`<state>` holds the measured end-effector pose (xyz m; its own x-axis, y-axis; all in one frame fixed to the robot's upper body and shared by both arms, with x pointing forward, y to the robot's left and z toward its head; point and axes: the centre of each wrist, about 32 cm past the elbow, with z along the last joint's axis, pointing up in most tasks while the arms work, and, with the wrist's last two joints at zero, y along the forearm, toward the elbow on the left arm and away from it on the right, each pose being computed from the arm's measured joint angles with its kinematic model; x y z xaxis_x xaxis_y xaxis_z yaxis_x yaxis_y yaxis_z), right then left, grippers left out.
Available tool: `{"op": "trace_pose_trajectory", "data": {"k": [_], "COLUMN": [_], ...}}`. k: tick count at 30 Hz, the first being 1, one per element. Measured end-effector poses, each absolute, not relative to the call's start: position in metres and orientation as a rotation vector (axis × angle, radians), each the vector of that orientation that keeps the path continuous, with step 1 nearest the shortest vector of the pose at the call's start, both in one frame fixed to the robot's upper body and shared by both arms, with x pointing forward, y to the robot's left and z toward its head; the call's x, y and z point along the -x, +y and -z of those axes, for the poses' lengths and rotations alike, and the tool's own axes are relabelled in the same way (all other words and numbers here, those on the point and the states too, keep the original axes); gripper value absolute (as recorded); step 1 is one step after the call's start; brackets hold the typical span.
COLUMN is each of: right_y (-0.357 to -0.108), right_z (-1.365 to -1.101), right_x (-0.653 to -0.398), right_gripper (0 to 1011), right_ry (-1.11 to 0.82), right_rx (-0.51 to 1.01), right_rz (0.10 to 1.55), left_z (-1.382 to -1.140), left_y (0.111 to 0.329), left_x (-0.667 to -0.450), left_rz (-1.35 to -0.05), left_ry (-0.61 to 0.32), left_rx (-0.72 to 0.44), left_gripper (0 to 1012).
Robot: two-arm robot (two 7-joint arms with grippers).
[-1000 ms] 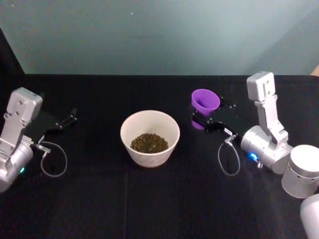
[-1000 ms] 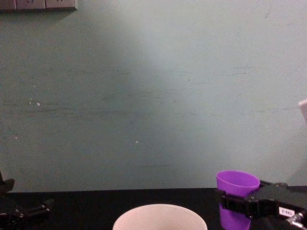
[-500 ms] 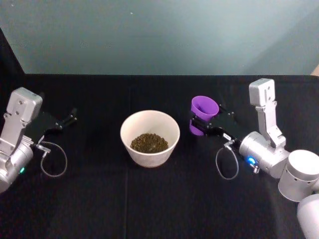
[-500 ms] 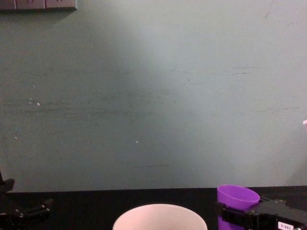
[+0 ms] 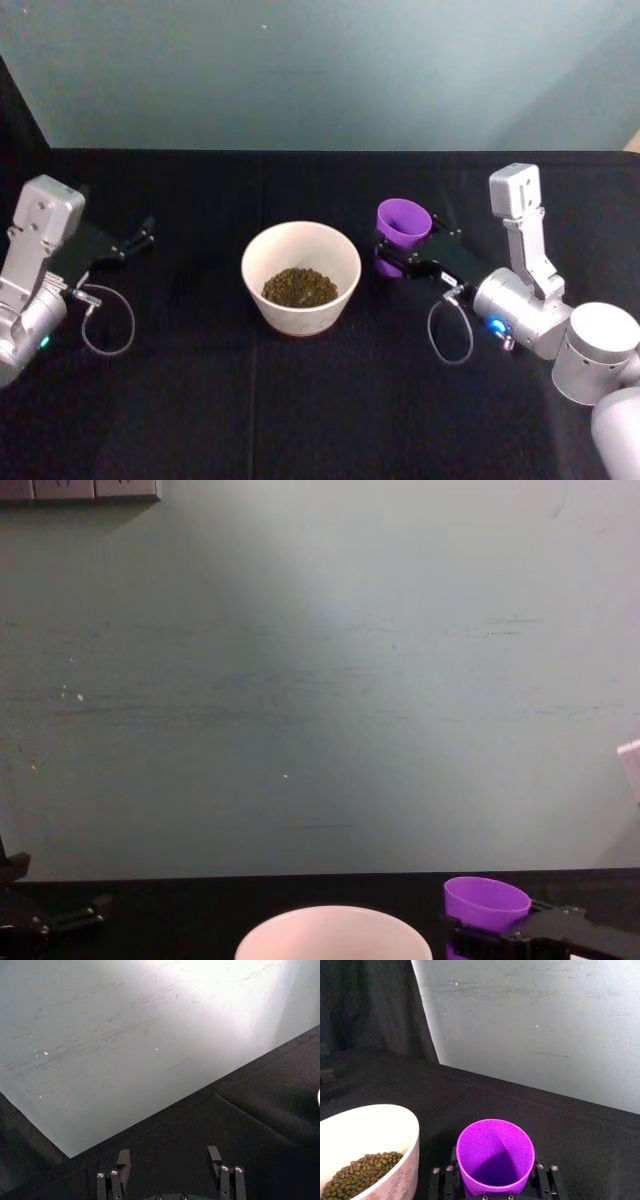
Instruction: Pick up the cup and pour the mung beans from the cup into the bowl.
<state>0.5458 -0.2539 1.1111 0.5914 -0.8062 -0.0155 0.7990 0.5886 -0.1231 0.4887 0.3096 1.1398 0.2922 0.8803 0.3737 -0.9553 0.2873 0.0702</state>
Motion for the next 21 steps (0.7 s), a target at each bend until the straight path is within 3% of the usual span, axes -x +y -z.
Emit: {"op": "trace_pose_trajectory", "data": {"k": [10, 21], "right_y": [-0.255, -0.256], "right_z": [-1.117, -1.154], "right_x": [-0.541, -0.527], "right_gripper": [990, 1000], "right_ry": [0.049, -0.055], "right_rx": [0.09, 0.036], "right_rz": [0.947, 0.981], "left_z": [-1.14, -1.14], "left_y": [0.31, 0.31], "left_x": [-0.489, -0.489], "left_rz": [-1.248, -1.248], "left_ry": [-0.285, -0.285], "left_rx": [-0.304, -0.304], "left_gripper": [1000, 1000]}}
